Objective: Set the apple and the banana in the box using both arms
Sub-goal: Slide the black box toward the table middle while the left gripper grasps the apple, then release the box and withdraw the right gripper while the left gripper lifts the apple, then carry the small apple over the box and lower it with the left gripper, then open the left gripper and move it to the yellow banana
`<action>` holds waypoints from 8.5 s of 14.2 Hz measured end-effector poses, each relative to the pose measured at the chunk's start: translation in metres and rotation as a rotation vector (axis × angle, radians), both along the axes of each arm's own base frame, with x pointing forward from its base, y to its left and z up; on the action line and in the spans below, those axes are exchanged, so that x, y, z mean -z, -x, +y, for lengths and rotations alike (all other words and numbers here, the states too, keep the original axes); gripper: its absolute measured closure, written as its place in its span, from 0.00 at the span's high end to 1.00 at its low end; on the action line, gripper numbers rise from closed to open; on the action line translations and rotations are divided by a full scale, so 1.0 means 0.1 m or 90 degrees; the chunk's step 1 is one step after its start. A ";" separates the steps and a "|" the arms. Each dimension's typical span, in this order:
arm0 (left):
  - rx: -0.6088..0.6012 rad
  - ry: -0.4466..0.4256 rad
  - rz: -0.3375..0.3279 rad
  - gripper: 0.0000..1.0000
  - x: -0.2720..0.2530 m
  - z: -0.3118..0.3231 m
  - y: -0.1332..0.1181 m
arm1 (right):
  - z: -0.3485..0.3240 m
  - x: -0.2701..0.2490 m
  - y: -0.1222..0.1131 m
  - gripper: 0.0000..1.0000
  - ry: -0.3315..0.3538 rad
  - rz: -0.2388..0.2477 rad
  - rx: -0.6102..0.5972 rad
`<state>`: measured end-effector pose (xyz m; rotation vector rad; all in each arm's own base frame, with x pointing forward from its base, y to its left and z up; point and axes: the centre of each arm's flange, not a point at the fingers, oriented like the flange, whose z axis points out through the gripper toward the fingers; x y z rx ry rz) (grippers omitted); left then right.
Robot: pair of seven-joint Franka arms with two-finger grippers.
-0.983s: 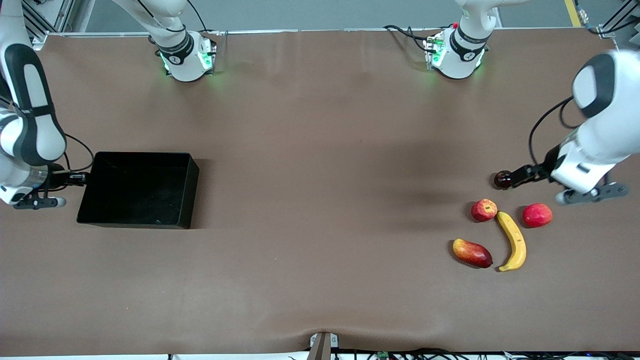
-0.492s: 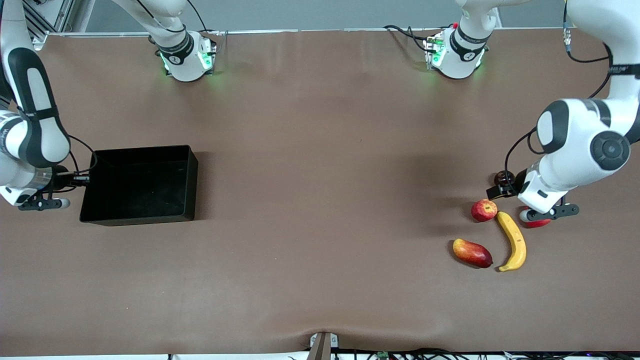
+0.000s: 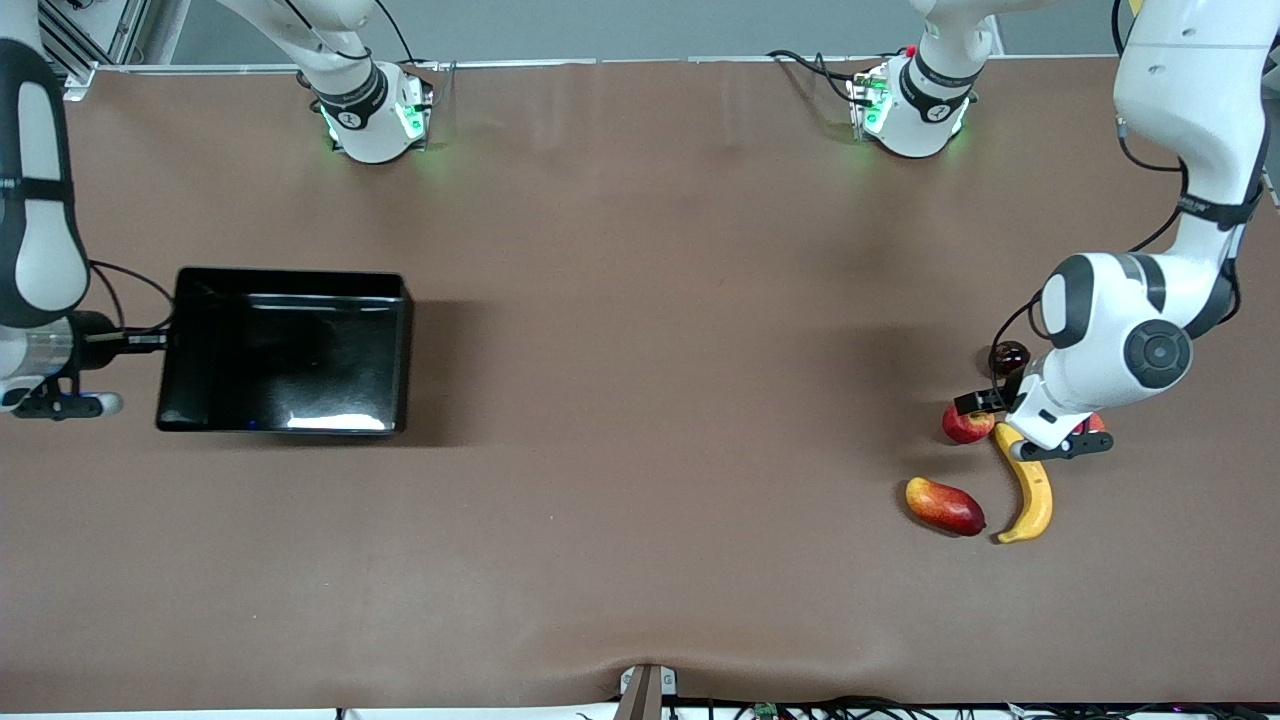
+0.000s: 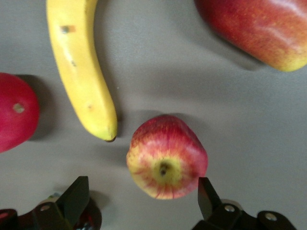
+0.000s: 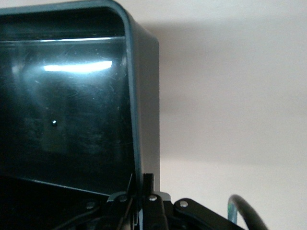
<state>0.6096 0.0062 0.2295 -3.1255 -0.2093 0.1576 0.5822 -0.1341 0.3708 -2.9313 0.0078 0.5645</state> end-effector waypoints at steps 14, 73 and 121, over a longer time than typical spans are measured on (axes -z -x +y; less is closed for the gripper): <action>0.002 0.010 -0.029 1.00 0.25 -0.05 -0.07 | 3.33 -0.33 0.11 0.06 -0.015 -0.020 -0.006; -0.085 0.023 0.009 0.72 -1.28 -3.57 0.98 | 0.89 -2.63 0.86 1.00 0.050 -0.169 -0.054; 0.046 -0.121 -0.065 0.96 -0.24 0.36 -0.75 | 1.04 -2.66 0.60 1.00 0.053 -0.173 -0.079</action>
